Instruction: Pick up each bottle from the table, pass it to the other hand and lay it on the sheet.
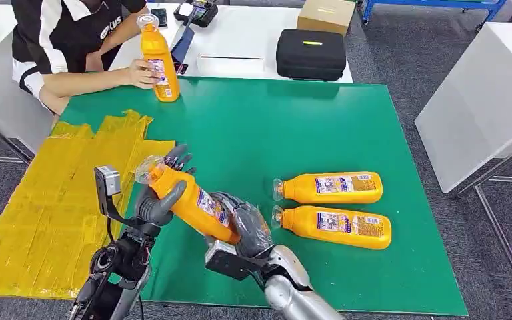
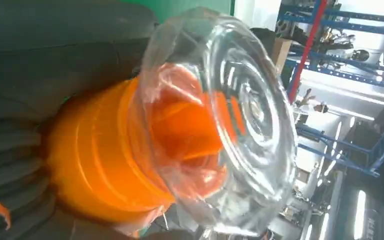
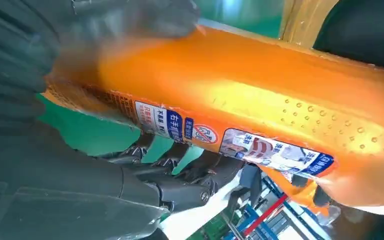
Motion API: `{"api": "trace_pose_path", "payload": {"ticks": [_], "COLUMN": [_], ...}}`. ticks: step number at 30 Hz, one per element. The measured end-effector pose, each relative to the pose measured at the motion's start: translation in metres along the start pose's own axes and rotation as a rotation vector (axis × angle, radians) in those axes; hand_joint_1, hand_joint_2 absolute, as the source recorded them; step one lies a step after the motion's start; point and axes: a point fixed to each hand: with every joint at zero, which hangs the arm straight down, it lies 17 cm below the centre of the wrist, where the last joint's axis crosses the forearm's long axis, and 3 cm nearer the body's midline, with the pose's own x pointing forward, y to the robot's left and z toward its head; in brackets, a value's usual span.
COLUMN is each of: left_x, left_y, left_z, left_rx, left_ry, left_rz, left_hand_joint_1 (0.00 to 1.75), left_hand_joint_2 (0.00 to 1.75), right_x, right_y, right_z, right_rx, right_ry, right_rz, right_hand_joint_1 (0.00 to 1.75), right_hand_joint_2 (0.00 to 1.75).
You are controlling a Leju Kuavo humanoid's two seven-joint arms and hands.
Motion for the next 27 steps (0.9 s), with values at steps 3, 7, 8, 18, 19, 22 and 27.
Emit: {"api": "trace_pose_path", "payload": {"ticks": [3,7,8,18,19,22,27], "left_x": [0.000,0.003,0.004,0.012,0.013,0.017,0.021], "left_y": [0.001,0.001,0.000,-0.003,-0.003,-0.004,0.000], "left_z": [-0.001,-0.003,-0.004,-0.011,-0.012,-0.014,-0.017], "left_rx": [0.004,0.003,0.001,-0.020,-0.024,-0.028,-0.027], "left_ry": [0.000,-0.005,-0.008,-0.031,-0.034,-0.043,-0.052], "left_rz": [-0.010,-0.014,-0.015,-0.014,-0.011,-0.011,-0.027], "left_hand_joint_1": [1.75,1.75,1.75,1.75,1.75,1.75,1.75], "left_hand_joint_2": [1.75,1.75,1.75,1.75,1.75,1.75,1.75], "right_x": [0.000,-0.001,-0.001,-0.001,-0.001,0.003,0.025], "right_y": [-0.002,-0.005,-0.006,-0.008,-0.010,-0.022,-0.056], "right_z": [0.001,0.002,0.002,0.001,0.001,-0.001,-0.007], "right_rx": [-0.006,-0.009,-0.009,-0.012,-0.020,-0.071,-0.191], "right_ry": [0.002,0.000,0.000,-0.001,-0.001,-0.019,-0.080], "right_rz": [0.001,0.006,0.006,0.008,0.008,0.017,0.022], "right_hand_joint_1": [1.75,1.75,1.75,1.75,1.43,0.00,0.00], "right_hand_joint_2": [1.75,1.75,1.75,1.75,1.75,1.75,1.75]}}
